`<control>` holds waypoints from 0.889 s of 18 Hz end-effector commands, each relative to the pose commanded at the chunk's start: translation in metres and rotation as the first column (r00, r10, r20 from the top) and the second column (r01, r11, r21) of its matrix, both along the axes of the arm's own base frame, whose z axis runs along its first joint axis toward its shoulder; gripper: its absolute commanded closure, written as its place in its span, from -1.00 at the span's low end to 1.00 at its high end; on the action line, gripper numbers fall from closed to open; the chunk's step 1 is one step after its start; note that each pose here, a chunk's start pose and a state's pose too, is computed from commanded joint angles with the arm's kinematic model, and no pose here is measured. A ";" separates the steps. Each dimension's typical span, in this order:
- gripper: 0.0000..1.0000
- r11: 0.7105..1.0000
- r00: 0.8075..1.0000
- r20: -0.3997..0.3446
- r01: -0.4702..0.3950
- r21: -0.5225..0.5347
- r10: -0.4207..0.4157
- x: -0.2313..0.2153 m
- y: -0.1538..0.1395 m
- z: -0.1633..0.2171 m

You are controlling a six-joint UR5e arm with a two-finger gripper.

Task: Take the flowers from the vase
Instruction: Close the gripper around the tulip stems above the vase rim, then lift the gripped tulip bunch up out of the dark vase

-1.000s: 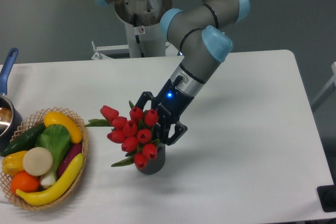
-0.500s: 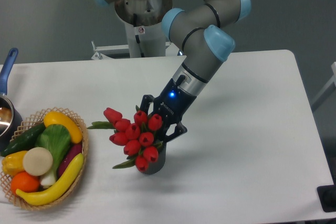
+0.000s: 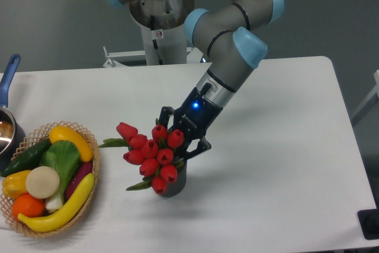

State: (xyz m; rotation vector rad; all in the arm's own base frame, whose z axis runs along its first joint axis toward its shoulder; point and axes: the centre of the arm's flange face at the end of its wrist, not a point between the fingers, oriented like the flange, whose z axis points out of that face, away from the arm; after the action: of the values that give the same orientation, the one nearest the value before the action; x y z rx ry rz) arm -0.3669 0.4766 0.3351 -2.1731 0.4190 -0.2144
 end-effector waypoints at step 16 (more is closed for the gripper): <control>0.17 0.990 0.992 0.076 -0.111 0.090 0.104 -0.003 -0.005 0.089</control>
State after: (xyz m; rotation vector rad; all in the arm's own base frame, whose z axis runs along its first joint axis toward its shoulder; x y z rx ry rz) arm -0.3701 0.4712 0.4237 -2.0818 0.2656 -0.2069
